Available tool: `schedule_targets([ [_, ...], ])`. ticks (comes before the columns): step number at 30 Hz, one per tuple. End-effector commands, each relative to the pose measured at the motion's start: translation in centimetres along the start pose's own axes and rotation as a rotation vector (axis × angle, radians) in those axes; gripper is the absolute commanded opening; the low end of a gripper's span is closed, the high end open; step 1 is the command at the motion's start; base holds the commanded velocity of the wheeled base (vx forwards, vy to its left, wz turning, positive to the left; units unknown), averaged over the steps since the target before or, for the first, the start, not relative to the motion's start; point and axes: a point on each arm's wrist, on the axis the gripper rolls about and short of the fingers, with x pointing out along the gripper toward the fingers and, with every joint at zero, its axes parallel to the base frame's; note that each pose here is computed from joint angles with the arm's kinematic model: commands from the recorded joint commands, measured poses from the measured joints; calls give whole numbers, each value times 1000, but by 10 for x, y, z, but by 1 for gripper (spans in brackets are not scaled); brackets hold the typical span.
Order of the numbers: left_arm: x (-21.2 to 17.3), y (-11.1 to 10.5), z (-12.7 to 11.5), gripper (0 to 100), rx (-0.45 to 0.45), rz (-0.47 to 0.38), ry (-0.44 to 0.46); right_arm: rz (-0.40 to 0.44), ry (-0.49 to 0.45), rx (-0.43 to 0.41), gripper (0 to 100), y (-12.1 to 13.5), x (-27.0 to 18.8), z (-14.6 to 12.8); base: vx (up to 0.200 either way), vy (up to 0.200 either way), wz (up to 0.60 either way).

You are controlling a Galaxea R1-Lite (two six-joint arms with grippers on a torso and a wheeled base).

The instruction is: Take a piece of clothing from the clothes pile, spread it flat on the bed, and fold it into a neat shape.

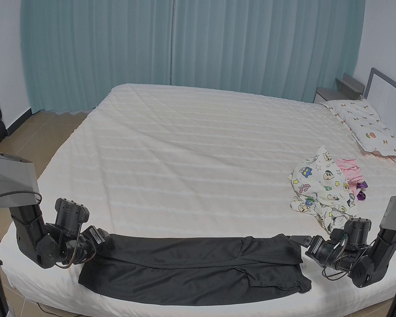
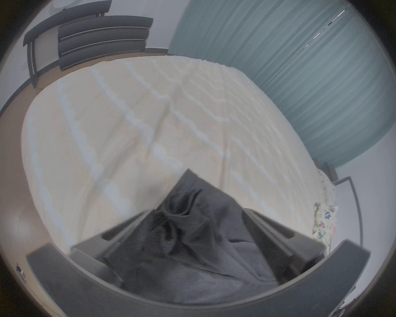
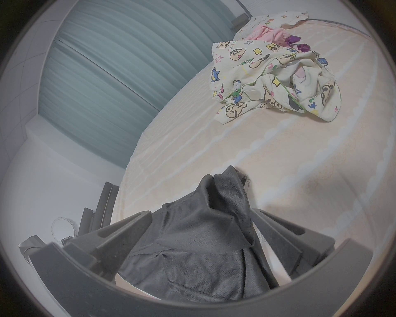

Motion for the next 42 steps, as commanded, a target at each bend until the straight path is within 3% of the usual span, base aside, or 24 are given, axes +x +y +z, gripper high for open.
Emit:
schedule_targets([
  [1,1,5,-5,0,20,42,27,-1,2,0,100,0,0,-1,0,0,0],
  [9,-12,15,-6,0,50,121,19,-1,-3,-4,100,3,-5,0,0,0,0],
  [19,1,25,-14,0,69,168,59,-14,5,2,100,1,-8,-4,0,0,0],
  [20,1,24,-14,100,66,163,60,-14,5,0,100,1,-8,-4,0,0,0],
  [26,-10,18,-6,100,54,119,22,2,11,-11,100,9,-10,-6,0,0,0],
  [31,-33,13,30,100,-23,46,-92,-11,21,-6,100,14,-8,-14,0,0,0],
  [34,-37,10,44,100,-16,1,-111,-3,25,31,100,18,-8,-15,0,0,0],
  [39,-29,-1,58,100,10,-58,-95,-1,27,98,100,20,-8,-17,0,0,0],
  [42,-8,-5,58,100,87,-58,-8,-2,24,111,100,18,-9,-19,0,0,0],
])
